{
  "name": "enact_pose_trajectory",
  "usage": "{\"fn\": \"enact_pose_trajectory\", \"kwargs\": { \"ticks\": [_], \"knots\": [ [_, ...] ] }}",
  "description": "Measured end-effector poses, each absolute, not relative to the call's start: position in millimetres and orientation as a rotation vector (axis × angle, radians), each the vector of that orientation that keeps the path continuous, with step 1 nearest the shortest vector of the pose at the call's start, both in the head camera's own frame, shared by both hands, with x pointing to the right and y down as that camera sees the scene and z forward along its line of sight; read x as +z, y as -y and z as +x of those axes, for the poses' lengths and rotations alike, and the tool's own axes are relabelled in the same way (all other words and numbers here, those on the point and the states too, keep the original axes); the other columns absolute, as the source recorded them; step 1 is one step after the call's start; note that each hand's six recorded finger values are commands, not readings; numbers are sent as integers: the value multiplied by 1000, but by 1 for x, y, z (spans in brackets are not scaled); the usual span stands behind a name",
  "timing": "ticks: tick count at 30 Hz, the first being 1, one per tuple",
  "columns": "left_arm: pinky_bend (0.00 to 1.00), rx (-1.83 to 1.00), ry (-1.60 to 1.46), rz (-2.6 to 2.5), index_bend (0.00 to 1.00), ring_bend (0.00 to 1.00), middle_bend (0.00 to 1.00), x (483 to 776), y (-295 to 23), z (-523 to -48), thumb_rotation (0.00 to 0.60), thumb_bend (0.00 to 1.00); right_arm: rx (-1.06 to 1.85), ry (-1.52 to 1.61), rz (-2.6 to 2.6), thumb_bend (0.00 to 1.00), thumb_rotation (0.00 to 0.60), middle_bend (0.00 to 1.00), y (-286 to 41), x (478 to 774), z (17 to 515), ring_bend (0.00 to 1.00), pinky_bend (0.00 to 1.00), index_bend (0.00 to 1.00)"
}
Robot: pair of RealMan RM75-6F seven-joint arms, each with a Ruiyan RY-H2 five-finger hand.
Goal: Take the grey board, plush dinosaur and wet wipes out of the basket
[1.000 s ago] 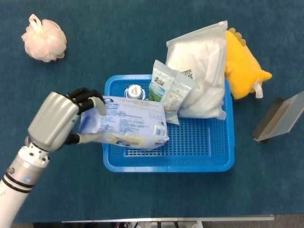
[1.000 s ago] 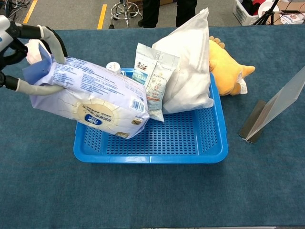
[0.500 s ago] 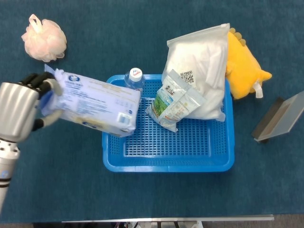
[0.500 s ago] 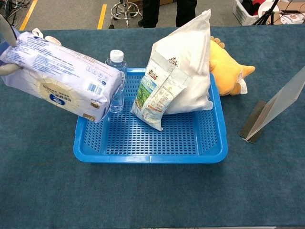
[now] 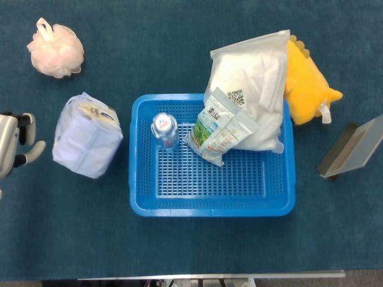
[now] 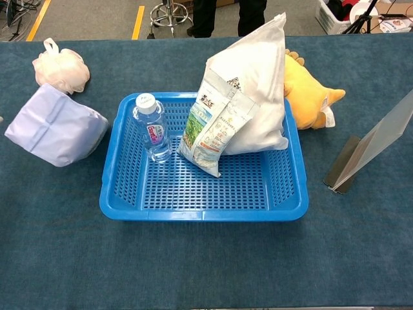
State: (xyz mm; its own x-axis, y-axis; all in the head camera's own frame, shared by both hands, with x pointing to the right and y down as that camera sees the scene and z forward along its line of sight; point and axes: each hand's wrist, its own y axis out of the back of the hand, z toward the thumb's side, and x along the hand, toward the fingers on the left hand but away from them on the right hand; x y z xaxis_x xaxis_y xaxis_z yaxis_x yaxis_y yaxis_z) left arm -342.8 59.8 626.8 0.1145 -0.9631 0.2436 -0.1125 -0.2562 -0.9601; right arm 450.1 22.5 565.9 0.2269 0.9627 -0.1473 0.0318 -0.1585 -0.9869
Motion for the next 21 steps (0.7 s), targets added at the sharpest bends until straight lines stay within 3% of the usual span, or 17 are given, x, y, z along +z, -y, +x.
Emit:
{"fn": "enact_pose_trajectory", "kwargs": {
  "ticks": [7,14,21],
  "knots": [
    [807,-1197,-1133,-1509,634,511,610,617,-57,-339,600,358,1117,998,-1460,0,600,266,-22,565,447,222,480,229],
    [610,-1104,-1163,-1496,520,349,459,602,-55,-327,600,358,1121,1004,-1456,0,600,266,-24,563,448,222,480,229],
    [591,-996,-1256,-1480,529,345,463,592,-57,-321,600,358,1140,1029,-1445,0,600,266,-31,561,455,223,480,229]
  ]
}}
